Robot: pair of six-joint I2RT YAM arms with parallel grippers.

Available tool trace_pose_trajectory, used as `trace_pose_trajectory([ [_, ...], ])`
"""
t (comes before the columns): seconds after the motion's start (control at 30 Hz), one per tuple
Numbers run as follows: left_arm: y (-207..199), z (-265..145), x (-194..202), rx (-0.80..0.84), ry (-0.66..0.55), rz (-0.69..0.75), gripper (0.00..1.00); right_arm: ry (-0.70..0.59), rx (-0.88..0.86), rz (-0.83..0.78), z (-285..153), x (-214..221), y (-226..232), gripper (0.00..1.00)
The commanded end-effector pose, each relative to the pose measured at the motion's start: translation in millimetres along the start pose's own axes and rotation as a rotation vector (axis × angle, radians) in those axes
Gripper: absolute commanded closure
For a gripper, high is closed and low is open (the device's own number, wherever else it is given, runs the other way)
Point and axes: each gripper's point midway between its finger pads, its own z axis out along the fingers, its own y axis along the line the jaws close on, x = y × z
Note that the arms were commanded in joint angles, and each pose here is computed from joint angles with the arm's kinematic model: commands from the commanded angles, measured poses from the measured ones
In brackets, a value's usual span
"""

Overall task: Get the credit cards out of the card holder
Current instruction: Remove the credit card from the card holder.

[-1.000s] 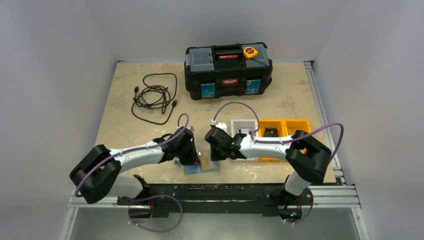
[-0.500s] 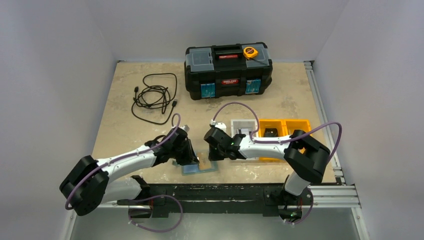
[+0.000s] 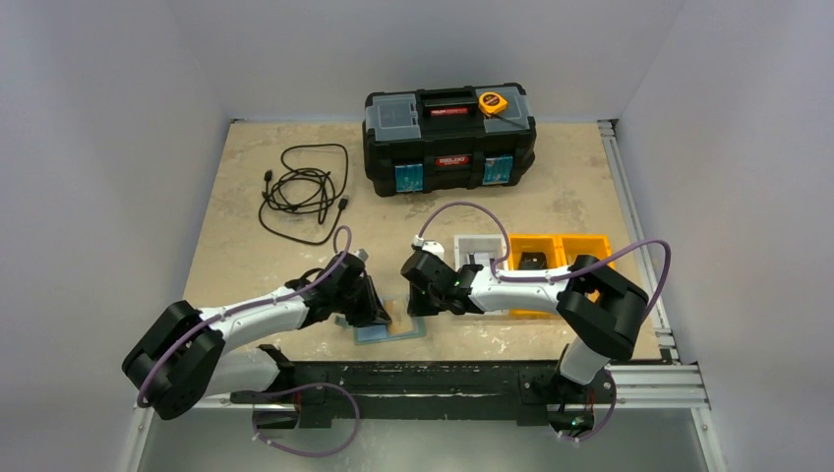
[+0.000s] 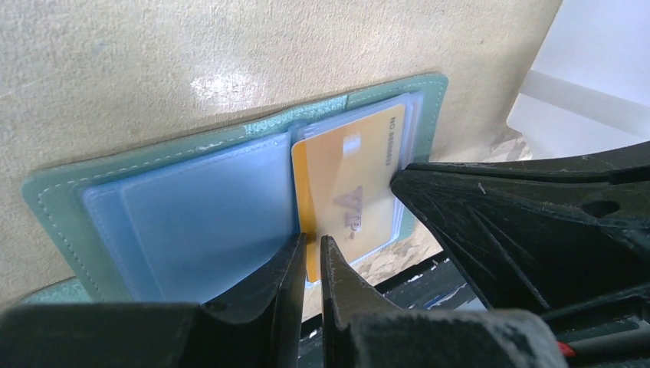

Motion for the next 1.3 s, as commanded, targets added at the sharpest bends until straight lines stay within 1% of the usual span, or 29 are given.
trace_pose_trajectory([
  [0.0,6.5,7.4,-1.8,0.001,-0.010,-0.024,0.88,0.083,0.105,-0.024,7.4,29.9,-33.4,0.96],
  [0.2,10.1,8.8,-0.6,-0.004,-0.005,-0.031,0.88,0.083,0.109,-0.023,7.3,30.7,-34.9,0.96],
  [0.53,19.8,-0.9,-4.9,-0.060,-0.036,-0.006,0.86,0.089,0.115,-0.020,9.4,33.1,-37.6,0.97],
  [0.8,25.6,-0.6,-3.9,-0.088,-0.028,0.001,0.86,0.094,0.120,-0.020,10.1,34.9,-39.2,0.97],
  [1.03,15.3,5.1,-4.8,-0.023,-0.025,-0.008,0.86,0.074,0.133,-0.040,10.8,29.5,-39.5,0.98],
  [1.27,8.5,9.7,-4.9,0.026,-0.022,-0.027,0.87,0.088,0.106,-0.080,14.8,32.9,-19.2,0.99],
])
